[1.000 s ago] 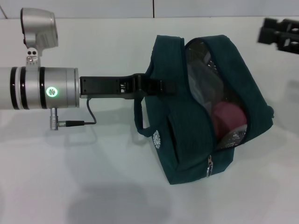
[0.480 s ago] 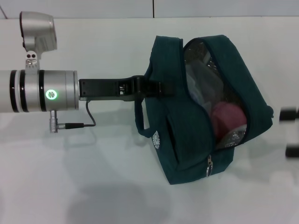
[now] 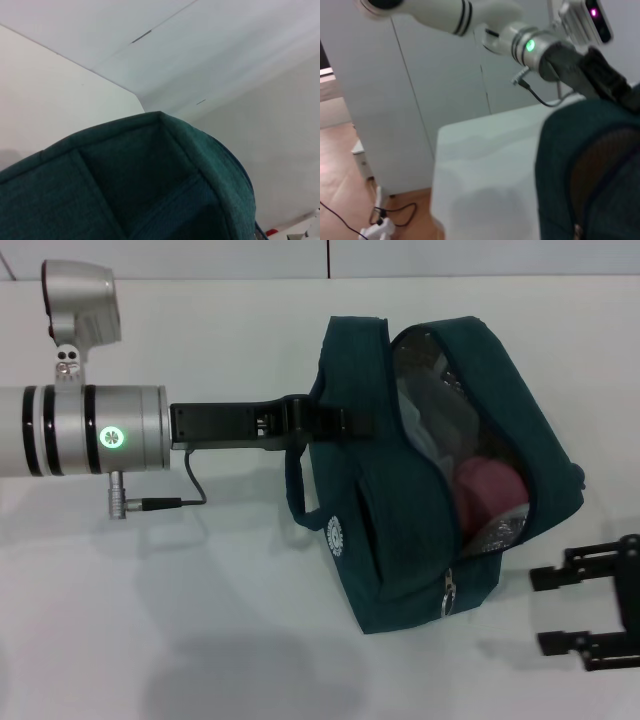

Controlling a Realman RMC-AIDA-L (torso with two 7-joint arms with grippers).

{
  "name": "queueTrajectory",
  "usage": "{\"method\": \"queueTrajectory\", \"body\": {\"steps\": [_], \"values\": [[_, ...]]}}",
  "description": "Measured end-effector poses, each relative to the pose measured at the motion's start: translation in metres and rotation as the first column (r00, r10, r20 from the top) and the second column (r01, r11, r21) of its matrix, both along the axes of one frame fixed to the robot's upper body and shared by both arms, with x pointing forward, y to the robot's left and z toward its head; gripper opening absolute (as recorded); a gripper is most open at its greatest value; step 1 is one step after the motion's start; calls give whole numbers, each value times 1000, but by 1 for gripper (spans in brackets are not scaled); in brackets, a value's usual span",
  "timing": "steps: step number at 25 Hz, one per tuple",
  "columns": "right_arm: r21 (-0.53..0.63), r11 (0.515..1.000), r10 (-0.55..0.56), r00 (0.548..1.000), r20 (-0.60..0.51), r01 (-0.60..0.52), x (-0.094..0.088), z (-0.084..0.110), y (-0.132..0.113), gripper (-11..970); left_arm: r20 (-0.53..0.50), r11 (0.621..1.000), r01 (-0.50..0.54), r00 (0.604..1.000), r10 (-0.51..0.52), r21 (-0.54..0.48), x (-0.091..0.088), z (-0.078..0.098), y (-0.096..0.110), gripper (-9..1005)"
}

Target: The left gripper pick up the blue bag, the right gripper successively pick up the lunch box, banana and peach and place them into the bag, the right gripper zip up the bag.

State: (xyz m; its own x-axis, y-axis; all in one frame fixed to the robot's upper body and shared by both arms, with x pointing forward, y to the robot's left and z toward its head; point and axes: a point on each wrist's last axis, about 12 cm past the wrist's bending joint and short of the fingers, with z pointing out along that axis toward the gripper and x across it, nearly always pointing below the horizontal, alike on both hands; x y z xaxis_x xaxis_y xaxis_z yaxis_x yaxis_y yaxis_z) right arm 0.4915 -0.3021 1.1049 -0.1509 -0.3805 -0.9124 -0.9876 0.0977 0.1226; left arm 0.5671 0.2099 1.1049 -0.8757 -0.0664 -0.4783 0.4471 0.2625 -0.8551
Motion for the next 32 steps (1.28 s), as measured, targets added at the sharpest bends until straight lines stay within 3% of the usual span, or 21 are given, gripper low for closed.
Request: {"method": "queueTrajectory", "body": {"steps": [9, 32], "values": [[24, 1000, -11, 1000, -14, 11, 15, -29, 36, 587, 5, 1000, -5, 1000, 5, -7, 1, 2, 0, 56], [4, 1000, -7, 1000, -18, 7, 20, -36, 51, 584, 8, 1000, -12, 1000, 12, -5, 3, 2, -1, 58]]}}
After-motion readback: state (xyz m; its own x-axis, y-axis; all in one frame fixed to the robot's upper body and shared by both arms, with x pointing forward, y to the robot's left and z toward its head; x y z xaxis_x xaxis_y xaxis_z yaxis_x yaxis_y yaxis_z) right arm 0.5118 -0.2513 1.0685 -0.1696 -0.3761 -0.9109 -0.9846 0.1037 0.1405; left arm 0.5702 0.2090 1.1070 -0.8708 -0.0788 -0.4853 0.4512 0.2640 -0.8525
